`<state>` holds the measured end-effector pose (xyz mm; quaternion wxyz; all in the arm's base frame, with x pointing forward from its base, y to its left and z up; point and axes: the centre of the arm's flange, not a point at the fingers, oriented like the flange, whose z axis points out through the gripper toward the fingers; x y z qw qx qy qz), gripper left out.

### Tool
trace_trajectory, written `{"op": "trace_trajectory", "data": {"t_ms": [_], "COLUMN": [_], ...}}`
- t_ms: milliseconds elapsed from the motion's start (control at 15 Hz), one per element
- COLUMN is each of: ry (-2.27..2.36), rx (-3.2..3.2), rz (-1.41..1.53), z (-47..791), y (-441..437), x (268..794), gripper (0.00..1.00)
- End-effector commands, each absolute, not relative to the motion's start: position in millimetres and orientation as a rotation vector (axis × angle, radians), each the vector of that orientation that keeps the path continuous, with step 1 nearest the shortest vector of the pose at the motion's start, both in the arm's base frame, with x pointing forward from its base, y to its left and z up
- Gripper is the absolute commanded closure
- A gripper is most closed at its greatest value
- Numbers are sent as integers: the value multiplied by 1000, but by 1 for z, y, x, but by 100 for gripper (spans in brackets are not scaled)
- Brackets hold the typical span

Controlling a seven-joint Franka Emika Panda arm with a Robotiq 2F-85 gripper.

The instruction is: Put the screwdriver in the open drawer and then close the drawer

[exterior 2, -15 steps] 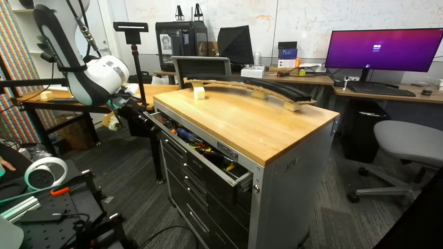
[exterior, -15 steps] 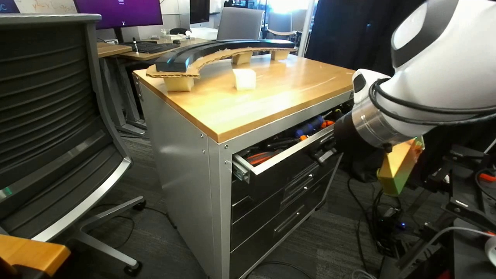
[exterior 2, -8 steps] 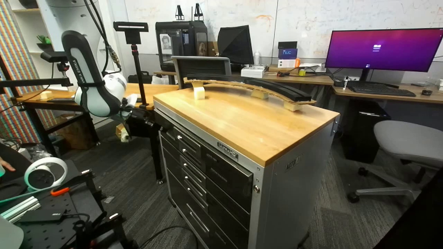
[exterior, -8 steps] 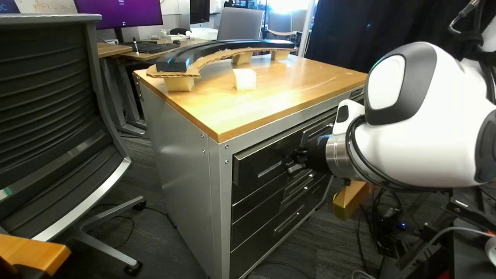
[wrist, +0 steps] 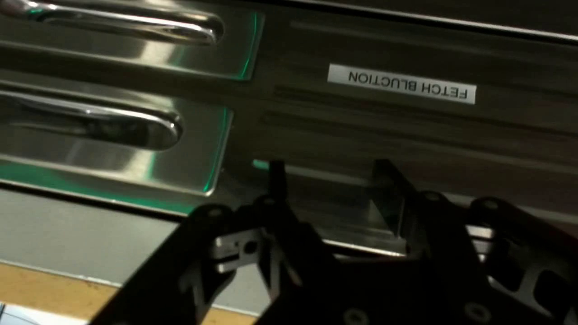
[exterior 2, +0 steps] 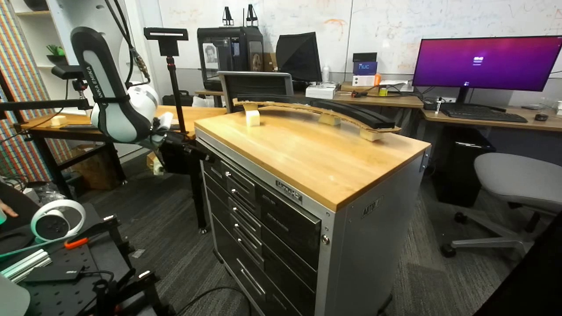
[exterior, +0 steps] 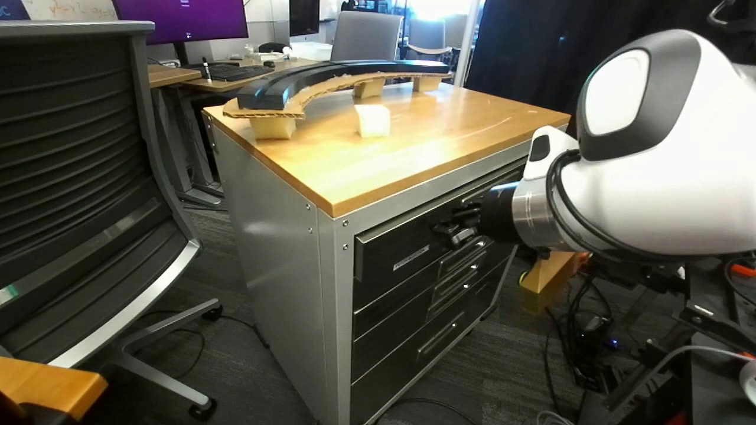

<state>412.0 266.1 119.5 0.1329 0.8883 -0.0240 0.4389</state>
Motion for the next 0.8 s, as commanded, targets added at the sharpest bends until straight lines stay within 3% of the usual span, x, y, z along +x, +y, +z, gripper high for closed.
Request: {"op": "trace_trajectory", "data": {"t_ms": [0,133,733], "ry": [-35,70,364], "rx": [2629,2678,2665], "rz": [1301,1218,604], "z": [171,193,238], "y": [267,277,269], "x": [413,412,379], "gripper": [14,1,0]}}
